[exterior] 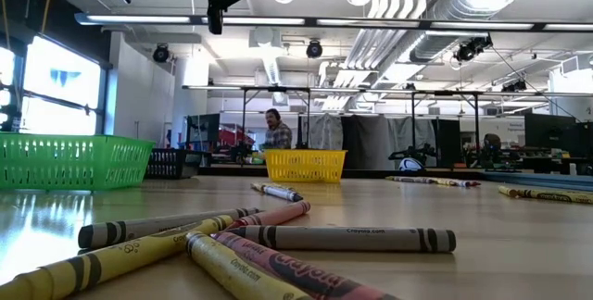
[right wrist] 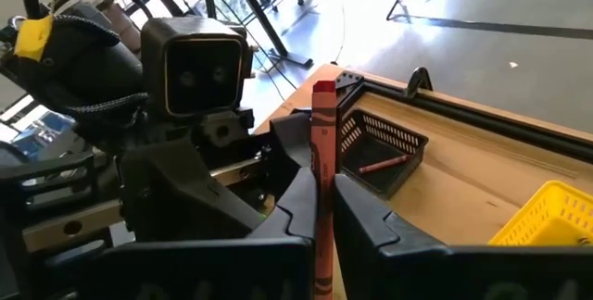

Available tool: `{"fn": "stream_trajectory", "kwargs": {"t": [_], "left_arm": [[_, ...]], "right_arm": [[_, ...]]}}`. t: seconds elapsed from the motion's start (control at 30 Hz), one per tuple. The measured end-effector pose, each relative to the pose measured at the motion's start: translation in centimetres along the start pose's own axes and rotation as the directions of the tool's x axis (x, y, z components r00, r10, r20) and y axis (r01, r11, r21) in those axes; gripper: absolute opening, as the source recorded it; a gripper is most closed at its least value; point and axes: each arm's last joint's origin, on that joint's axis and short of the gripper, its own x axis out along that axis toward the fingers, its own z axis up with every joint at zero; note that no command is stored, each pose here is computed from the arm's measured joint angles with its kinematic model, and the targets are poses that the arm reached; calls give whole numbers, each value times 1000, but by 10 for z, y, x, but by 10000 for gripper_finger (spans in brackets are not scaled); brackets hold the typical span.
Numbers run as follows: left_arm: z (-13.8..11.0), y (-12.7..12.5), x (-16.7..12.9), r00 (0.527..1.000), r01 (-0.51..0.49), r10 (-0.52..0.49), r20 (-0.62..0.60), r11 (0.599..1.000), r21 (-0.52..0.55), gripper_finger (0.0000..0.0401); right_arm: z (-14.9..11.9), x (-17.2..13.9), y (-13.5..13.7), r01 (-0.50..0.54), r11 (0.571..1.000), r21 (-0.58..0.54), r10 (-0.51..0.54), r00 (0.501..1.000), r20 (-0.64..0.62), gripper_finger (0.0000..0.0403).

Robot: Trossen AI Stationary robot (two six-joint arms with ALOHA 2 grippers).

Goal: Sort crayons
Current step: Put the red crayon into the black bin

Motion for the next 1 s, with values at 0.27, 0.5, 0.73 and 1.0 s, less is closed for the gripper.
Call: {"fn": "stream_trajectory", "kwargs": {"t": [0.27,0.5,0.73,1.0], "left_arm": [[-1,0,0,1000,-6,6,-7,1000,5,154],[-4,-3,0,1000,9,-9,-18,1000,4,154],[-3,-3,0,1000,10,-10,-16,1000,7,118],[-3,-3,0,1000,11,-11,-19,1000,19,8]], "right_arm": [[0,0,1,-11,1000,2,11,1000,1,6],[3,0,3,-39,999,-9,39,999,16,6],[3,0,3,-37,999,-10,37,999,14,6],[1,2,2,-36,999,-19,36,999,4,6]]}}
